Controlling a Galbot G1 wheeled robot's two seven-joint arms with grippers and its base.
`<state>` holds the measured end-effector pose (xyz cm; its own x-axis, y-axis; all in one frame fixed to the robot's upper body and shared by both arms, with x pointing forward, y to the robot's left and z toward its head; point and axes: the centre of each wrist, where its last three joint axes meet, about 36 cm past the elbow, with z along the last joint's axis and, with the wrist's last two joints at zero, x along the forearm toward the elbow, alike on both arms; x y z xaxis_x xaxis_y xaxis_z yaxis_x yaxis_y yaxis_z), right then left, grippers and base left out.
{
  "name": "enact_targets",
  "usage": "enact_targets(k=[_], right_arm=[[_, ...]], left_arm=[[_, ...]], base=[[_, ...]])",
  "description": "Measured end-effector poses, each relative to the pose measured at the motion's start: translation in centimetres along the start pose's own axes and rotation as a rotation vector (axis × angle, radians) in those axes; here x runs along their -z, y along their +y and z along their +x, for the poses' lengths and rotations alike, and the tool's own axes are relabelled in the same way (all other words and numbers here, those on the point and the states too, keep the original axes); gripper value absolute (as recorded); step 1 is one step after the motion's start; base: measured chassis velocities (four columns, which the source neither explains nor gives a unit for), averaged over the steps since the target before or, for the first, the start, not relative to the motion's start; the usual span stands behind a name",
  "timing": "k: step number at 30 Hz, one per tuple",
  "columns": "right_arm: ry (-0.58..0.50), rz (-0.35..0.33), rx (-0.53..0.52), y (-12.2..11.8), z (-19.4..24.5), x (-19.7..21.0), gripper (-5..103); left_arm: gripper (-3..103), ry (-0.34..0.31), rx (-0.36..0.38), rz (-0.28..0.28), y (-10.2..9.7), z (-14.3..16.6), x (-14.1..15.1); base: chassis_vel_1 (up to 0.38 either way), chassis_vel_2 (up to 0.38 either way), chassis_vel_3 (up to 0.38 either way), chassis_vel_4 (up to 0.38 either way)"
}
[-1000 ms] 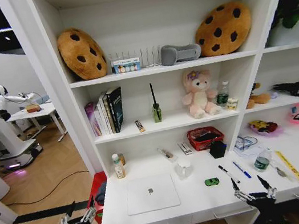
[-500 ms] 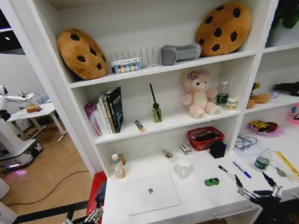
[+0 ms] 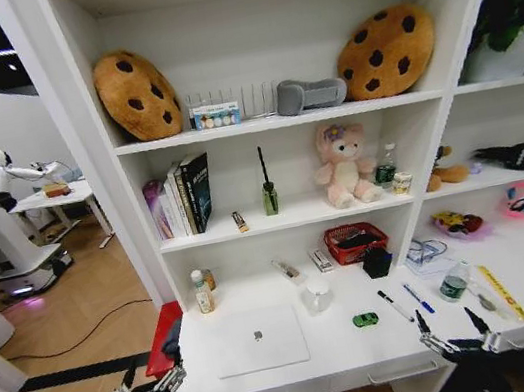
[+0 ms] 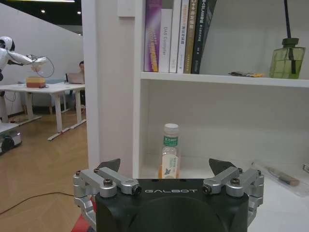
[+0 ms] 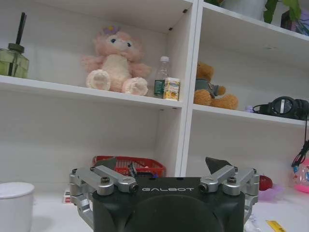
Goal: Organize the objects on the table.
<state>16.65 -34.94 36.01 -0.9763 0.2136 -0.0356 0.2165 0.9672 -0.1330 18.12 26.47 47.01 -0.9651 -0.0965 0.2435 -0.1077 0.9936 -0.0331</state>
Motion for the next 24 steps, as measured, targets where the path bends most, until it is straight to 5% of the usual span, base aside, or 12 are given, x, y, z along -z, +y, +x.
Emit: enact_targets(k=[15, 24], right_arm=[[-0.009, 0.000, 0.026, 0.1, -0.3, -0.4, 100], [-0.029, 0.012, 0.142, -0.2, -1.8, -0.6, 100]], left_arm=[[100, 0.009, -0.005, 0.005, -0.3, 0.0, -0.4], [100, 0.012, -0.005, 0.010, -0.4, -0.1, -0.5]], base=[[-0.255, -0.252, 0.268, 0.256], [-0.367, -0.370, 0.350, 0.353]])
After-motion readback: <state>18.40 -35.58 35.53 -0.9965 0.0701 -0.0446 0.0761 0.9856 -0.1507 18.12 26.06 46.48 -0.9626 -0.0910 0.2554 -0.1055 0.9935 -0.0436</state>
